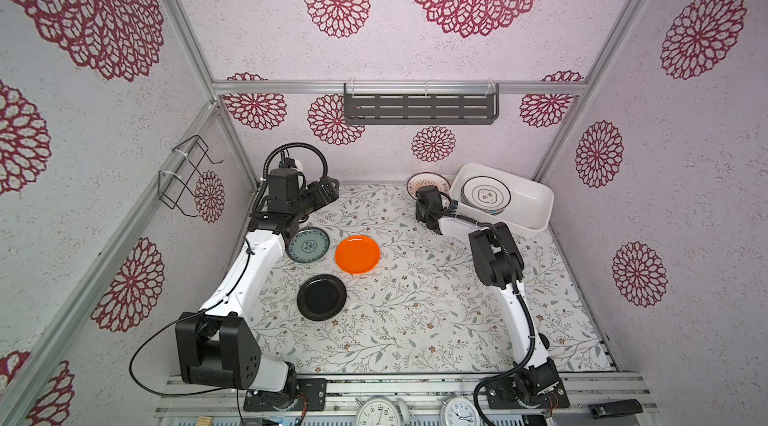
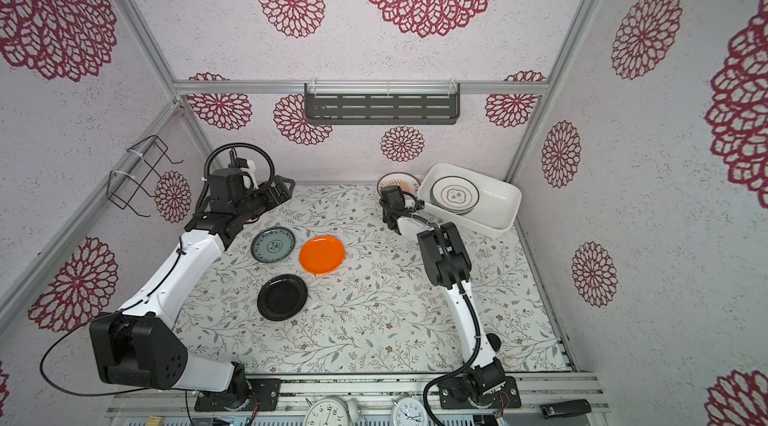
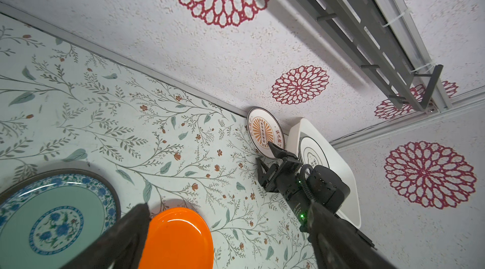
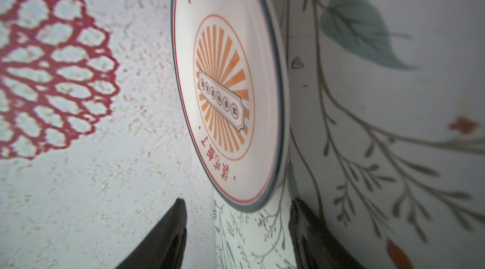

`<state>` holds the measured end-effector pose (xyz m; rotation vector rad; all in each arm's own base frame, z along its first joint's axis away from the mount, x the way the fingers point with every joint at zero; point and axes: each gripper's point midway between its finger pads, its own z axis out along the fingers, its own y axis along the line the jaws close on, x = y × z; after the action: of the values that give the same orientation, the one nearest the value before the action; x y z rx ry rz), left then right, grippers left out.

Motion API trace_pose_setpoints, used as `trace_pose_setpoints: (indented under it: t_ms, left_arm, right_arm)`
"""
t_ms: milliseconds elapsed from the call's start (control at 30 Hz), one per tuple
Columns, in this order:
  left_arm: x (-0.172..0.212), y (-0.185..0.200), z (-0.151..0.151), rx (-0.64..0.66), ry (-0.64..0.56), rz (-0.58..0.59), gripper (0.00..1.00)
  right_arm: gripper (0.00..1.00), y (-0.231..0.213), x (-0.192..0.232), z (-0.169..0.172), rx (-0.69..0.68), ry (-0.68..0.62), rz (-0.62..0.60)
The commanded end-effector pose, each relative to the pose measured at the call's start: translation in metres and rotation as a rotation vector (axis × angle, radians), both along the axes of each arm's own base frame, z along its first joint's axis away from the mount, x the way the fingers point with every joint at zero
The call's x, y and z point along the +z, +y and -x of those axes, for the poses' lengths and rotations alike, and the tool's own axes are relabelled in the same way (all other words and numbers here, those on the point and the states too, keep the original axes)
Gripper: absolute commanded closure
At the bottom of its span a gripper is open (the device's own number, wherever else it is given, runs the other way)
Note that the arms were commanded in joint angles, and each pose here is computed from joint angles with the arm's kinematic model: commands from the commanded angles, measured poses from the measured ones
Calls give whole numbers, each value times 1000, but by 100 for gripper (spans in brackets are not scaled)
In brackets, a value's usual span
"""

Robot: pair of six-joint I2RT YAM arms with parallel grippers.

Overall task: Place the plates into the plastic bin on the countertop
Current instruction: 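Move the right gripper to the orange sunburst plate and grip its rim, then pull the sunburst plate away from the wall with the right gripper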

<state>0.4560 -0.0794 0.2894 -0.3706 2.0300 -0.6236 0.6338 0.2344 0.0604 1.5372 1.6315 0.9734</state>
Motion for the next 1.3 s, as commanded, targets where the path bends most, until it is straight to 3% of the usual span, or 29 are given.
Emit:
trace_pose_setpoints:
  t_ms: [0,267,633,933,1267]
  left_arm:
    - [19,14,0,48,-60,-33,3]
    - [22,26,-1,101,-84,-25,3]
    - [17,22,5,90,-70,14,3]
    - [11,20,18,92,-56,56,3]
    - [-7,4,22,32,5,125,3]
  right_arm:
    - [39,-41,-34,-3,-104,91,28]
    - [67,-38,-49,-2,-97,103,-14]
    - [100,-36,-26,1,-68,22,-53]
    - [100,-21,2,18,17,-29,-67]
    - [100,39,32,64,230,-54,-116]
